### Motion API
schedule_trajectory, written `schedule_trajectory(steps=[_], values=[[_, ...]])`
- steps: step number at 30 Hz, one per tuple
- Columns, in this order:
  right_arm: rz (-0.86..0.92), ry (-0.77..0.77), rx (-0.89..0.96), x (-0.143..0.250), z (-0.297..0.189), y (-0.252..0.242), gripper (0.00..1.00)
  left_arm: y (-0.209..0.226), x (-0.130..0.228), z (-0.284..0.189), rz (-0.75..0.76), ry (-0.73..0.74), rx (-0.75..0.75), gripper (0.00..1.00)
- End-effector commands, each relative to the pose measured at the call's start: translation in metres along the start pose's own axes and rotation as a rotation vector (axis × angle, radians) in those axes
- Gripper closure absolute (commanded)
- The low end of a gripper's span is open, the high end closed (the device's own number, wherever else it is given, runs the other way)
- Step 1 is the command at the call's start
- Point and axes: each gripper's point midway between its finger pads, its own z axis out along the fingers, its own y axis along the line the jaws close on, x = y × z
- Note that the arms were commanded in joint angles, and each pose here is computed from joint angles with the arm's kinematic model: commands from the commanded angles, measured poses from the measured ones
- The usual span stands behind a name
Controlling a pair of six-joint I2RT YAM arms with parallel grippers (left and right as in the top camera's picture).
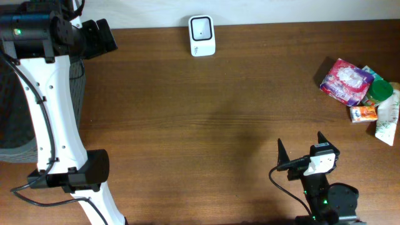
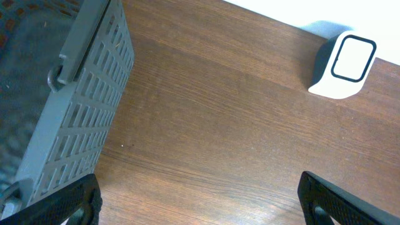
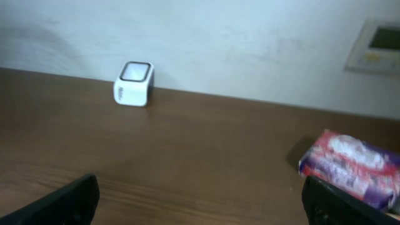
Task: Scan the item barcode
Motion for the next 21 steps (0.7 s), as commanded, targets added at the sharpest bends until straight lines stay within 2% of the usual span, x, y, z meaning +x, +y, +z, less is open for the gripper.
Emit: schedule_trajectory(steps=[1,10,21], values=[[0.055,-0.011,0.045,0.008,0.005,-0.007,0.01,0.004,-0.003,-0.011,0.002,-0.029,-0.002,0.01],[0.128,-0.022,0.047,0.038,0.018,-0.007,0.01,0.004,-0.003,-0.011,0.002,-0.029,-0.002,0.01],[0.136,-0.024,0.058,0.039,0.019,-0.009,0.01,0.004,-0.003,-0.011,0.002,-0.029,-0.002,0.01]])
